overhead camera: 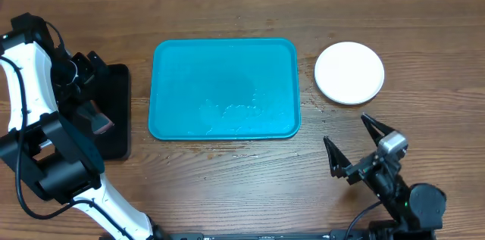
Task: Clean dirty plates on tray and stack at the side
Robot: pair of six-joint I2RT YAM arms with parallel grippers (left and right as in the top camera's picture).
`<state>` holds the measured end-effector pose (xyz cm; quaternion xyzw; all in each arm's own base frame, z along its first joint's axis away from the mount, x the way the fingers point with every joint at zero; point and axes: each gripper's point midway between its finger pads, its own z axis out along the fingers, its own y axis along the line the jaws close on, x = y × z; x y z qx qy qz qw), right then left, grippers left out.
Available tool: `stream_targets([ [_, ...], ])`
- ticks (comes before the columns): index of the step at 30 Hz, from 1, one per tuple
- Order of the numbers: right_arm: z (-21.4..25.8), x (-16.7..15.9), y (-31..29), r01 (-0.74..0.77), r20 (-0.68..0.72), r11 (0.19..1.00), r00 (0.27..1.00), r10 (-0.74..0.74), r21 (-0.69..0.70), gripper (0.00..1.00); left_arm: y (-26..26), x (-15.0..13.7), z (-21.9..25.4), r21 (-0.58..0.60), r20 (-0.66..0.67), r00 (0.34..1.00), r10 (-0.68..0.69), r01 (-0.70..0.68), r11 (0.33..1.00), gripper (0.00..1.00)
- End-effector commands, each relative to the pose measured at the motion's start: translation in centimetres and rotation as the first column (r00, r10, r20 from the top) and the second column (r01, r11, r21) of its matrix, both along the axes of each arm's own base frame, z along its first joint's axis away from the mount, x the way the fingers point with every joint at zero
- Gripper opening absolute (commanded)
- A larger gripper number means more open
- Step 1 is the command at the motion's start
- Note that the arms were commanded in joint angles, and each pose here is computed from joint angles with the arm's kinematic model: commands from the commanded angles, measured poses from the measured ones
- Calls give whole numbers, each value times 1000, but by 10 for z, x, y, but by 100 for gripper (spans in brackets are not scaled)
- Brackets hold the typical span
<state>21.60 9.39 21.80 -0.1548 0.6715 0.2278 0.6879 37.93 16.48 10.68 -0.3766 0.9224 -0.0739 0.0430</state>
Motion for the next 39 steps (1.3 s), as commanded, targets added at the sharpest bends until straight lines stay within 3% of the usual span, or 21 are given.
stream_targets([
  [1,-3,6,-10,70,4,995,998,-70,65,100,2,4,7,7,26,1000,-9,9,1000,100],
  [15,-25,25,-48,308,-32,946,951,-307,95,100,2,4,7,7,26,1000,-9,9,1000,100],
  [18,-47,26,-49,321,-117,945,943,-313,58,100,2,4,7,7,26,1000,-9,9,1000,100],
  [39,-47,27,-53,341,-109,939,936,-334,50,100,2,4,7,7,26,1000,-9,9,1000,100],
])
